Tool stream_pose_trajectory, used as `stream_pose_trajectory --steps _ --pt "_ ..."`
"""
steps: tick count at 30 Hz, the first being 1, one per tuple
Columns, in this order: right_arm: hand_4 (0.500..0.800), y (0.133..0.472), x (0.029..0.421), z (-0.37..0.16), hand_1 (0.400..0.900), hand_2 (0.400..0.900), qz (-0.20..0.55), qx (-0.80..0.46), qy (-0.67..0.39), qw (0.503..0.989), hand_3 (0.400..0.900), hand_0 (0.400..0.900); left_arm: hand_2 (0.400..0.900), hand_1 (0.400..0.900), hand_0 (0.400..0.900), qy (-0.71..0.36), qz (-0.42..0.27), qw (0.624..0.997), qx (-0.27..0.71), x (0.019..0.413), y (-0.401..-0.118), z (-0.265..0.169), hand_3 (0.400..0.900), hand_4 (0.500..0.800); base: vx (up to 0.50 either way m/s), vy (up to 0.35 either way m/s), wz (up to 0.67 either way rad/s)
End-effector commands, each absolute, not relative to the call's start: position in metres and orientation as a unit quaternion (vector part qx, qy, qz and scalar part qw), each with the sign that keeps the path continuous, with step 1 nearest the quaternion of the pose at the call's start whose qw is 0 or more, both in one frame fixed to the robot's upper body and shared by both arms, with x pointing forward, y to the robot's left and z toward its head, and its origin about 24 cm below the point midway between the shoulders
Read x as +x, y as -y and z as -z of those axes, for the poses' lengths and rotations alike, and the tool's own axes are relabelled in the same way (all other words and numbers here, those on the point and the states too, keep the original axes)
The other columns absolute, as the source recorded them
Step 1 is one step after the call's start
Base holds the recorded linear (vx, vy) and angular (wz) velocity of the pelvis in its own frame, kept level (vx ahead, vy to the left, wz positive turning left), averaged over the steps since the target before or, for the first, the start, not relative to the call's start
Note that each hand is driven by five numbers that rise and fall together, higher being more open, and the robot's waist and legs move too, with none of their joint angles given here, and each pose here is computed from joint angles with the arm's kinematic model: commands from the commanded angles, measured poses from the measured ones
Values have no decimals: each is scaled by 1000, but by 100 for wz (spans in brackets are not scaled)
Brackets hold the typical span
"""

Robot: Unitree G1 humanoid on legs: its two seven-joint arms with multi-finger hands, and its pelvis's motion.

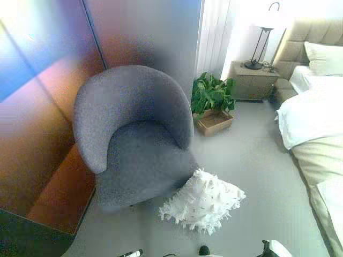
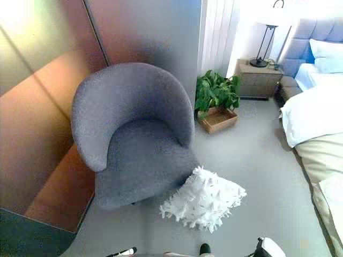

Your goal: Pick up the pillow and put it on the sofa.

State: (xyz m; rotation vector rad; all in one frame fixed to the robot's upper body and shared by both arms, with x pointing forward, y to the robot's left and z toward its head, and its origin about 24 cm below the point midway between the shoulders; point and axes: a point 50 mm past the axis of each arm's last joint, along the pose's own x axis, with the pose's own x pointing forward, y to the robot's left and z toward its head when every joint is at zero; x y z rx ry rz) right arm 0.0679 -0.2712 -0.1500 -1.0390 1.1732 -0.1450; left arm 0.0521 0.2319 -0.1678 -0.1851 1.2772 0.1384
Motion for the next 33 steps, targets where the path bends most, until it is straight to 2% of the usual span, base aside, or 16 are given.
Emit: stream_pose_trajectory --steps 1,10,14,22,28,33 --pt "800 287 97 138 900 900 90 -496 -490 711 900 900 900 900 900 -554 -84 825 -68 78 -253 158 900 800 0 0 0" --pt "800 290 102 135 900 900 88 -509 -472 714 900 900 900 900 900 -555 -75 824 -88 78 -253 158 900 800 8 -8 3" --pt "800 295 119 127 900 900 93 -523 -445 721 900 900 900 900 900 -564 -71 817 -92 74 -255 158 900 800 5 -39 8" --pt "800 321 181 86 900 900 142 -562 -354 734 900 900 900 900 900 -552 -71 827 -83 90 -261 153 900 800 -77 -58 16" --pt "800 355 241 20 900 900 203 -597 -259 731 900 900 900 900 900 -520 -57 848 -86 111 -265 145 900 800 -136 -45 17" --pt "800 382 260 -25 900 900 241 -609 -225 722 900 900 900 900 900 -507 -61 855 -96 110 -266 143 900 800 -78 -9 11"
